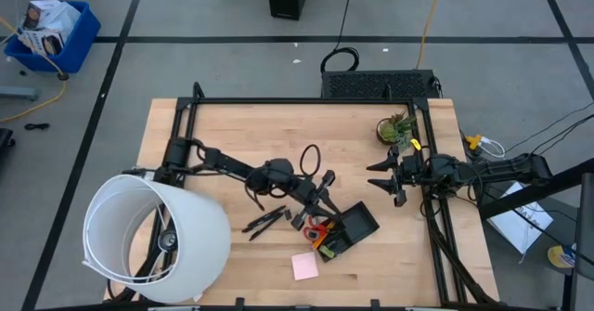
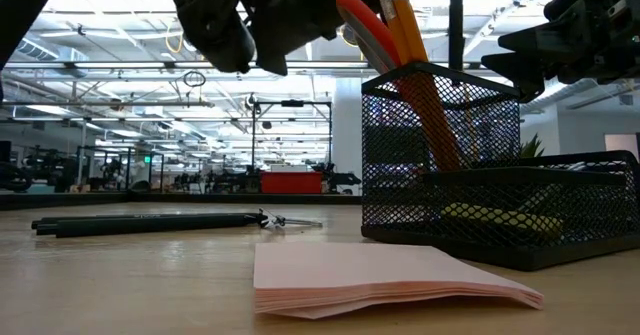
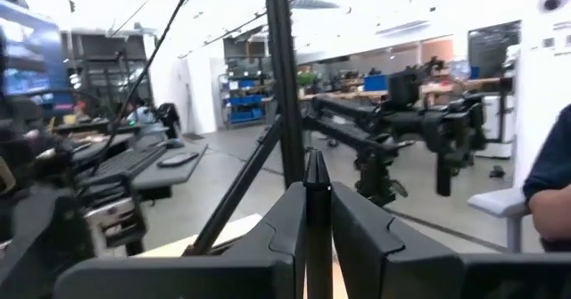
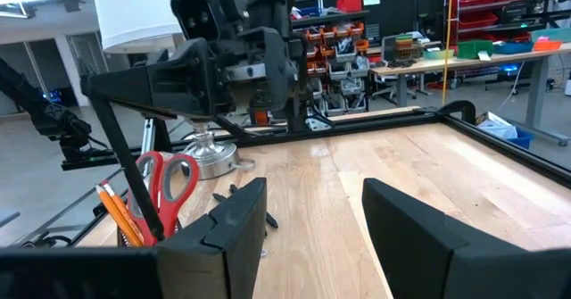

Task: Pick and place office supplies into organizer
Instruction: Put the black pen into the black desk organizer, then put the black binder clip into the black desk organizer

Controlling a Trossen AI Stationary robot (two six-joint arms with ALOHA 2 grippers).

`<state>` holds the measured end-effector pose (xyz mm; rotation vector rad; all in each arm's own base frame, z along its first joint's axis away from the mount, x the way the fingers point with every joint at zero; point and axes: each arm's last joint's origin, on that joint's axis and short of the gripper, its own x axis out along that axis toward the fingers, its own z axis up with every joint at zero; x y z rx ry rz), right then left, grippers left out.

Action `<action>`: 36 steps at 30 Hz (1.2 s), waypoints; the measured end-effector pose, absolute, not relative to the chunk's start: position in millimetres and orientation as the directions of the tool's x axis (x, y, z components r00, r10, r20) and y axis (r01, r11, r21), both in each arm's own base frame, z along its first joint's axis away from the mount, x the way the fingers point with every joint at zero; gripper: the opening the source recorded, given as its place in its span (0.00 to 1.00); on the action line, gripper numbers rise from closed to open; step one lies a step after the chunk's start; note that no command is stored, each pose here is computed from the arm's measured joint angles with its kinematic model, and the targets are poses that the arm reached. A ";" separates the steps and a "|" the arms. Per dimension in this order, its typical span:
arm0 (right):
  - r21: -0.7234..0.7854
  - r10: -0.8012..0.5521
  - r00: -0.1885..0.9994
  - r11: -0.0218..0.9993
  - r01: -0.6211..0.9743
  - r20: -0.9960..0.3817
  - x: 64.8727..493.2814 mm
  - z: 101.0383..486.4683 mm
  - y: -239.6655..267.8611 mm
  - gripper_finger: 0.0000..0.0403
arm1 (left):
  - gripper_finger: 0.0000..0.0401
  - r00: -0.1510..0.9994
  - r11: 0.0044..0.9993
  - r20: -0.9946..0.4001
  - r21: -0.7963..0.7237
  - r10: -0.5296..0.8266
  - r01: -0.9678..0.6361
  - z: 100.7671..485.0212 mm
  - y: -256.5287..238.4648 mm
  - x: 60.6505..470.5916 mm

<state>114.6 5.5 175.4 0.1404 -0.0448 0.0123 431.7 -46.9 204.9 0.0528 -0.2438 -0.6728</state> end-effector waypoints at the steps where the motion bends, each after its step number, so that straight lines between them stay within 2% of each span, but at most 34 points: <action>1: 0.140 0.010 0.999 0.990 -0.016 0.045 114.6 175.4 5.5 0.45 | 0.13 0.749 0.777 0.211 0.129 -0.629 0.616 204.4 -48.1 431.6; 10: 0.139 0.010 0.999 0.990 -0.016 0.046 114.6 175.4 5.5 0.45 | 0.15 0.745 0.770 0.198 0.116 -0.637 0.627 190.8 -52.9 434.1; 25: 0.139 0.009 0.999 0.990 -0.016 0.046 114.6 175.4 5.5 0.45 | 0.16 0.735 0.759 0.193 0.130 -0.650 0.638 189.6 -53.3 433.8; 31: 0.139 0.009 0.999 0.990 -0.016 0.046 114.6 175.4 5.5 0.45 | 0.16 0.791 0.798 0.193 -0.061 -0.580 0.600 192.2 -42.9 435.5; 36: 0.139 0.010 0.999 0.990 -0.016 0.046 114.6 175.4 5.5 0.45 | 0.16 0.855 0.809 0.105 -0.283 -0.508 0.516 185.1 -11.5 438.6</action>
